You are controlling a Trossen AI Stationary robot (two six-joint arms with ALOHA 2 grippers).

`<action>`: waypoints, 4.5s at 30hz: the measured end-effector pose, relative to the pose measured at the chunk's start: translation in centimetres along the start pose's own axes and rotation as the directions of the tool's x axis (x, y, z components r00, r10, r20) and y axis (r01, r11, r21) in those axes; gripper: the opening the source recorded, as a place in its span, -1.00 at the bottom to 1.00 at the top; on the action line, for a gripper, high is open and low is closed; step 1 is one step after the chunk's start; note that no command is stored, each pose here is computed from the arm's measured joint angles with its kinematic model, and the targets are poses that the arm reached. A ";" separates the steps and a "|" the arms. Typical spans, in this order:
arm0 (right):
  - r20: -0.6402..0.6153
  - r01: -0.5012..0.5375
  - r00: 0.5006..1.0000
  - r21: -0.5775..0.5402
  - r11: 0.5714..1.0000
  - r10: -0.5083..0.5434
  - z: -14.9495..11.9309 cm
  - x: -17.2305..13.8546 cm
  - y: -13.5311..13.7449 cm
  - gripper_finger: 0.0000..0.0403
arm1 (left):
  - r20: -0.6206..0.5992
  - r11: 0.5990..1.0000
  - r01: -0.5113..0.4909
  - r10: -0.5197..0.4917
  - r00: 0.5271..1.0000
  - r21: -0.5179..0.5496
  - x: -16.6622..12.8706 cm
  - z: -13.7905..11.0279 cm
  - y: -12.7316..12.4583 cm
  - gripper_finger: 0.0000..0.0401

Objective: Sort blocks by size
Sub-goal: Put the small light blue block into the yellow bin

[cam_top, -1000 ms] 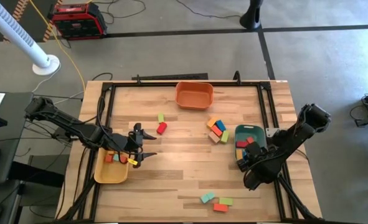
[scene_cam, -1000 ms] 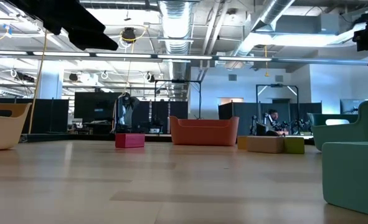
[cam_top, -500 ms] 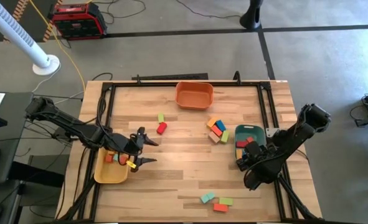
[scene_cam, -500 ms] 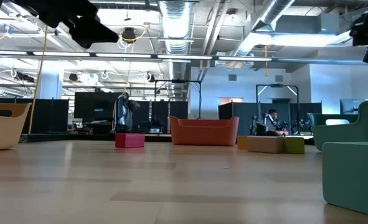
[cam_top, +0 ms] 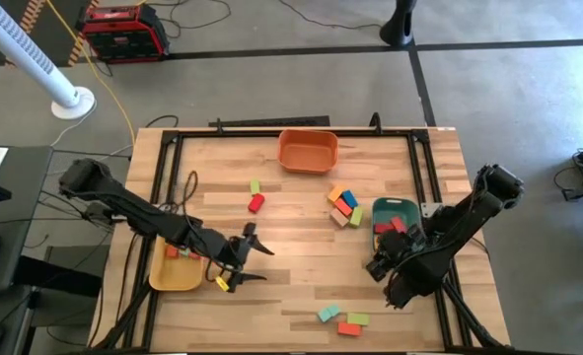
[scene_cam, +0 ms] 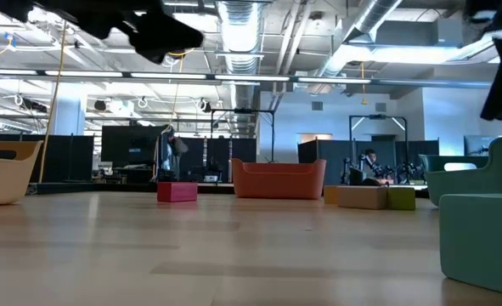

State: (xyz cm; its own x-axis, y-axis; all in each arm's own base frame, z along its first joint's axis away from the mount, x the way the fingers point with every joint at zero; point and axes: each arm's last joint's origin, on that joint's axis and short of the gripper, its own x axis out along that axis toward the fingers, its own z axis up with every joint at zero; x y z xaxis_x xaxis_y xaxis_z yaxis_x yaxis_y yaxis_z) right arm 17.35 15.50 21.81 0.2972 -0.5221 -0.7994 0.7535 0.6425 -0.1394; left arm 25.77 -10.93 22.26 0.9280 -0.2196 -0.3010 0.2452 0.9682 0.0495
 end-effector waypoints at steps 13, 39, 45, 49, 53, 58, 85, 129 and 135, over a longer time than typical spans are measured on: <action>0.041 -0.304 0.947 -0.205 0.930 0.319 0.6 -1.2 3.7 0.14 | -0.067 0.991 0.125 -0.128 0.990 -0.048 8.3 1.0 -3.0 0.48; 0.024 -0.394 0.906 -0.323 0.860 0.424 -2.2 -3.4 3.7 0.14 | -0.317 0.964 -0.141 0.065 0.946 -0.224 20.0 2.8 -7.4 0.49; 0.016 -0.412 0.896 -0.349 0.842 0.445 -3.0 -3.9 3.6 0.14 | -0.351 0.938 -0.198 0.091 0.932 -0.284 22.0 2.6 -8.0 0.49; 0.009 -0.427 0.887 -0.361 0.829 0.461 -3.7 -4.4 3.4 0.14 | -0.419 0.921 -0.269 0.133 0.898 -0.283 23.0 1.7 -8.2 0.49; 0.003 -0.441 0.879 -0.375 0.816 0.477 -4.2 -4.7 3.3 0.14 | -0.454 0.906 -0.313 0.160 0.876 -0.285 23.8 1.3 -8.3 0.49; 0.004 -0.449 0.873 -0.382 0.808 0.487 -4.5 -4.9 3.3 0.14 | -0.480 0.891 -0.343 0.171 0.860 -0.296 24.2 0.6 -8.5 0.48; 0.033 -0.455 0.861 -0.394 0.798 0.507 -4.3 -5.0 3.6 0.14 | -0.646 0.946 -0.322 0.228 0.728 -0.029 22.5 -0.7 -8.1 -0.29; 0.180 -0.407 0.850 -0.371 0.835 0.495 -2.3 -4.2 4.5 0.14 | -0.696 0.710 -0.703 0.482 0.532 -0.045 -12.2 2.9 -3.3 -0.33; 0.181 -0.406 0.851 -0.367 0.837 0.493 -2.2 -4.2 4.5 0.14 | -0.785 0.669 -0.741 0.432 0.444 -0.051 -13.3 -1.6 -2.6 -0.33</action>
State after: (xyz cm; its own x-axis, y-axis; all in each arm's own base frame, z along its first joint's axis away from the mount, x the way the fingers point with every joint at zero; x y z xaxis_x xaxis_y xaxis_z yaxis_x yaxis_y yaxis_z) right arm 18.21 21.80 23.22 0.7302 -0.2294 -0.6436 0.2944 0.9556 -0.0066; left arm 12.36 -10.36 24.58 0.2978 0.4143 -0.8600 -0.5381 0.8170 0.2073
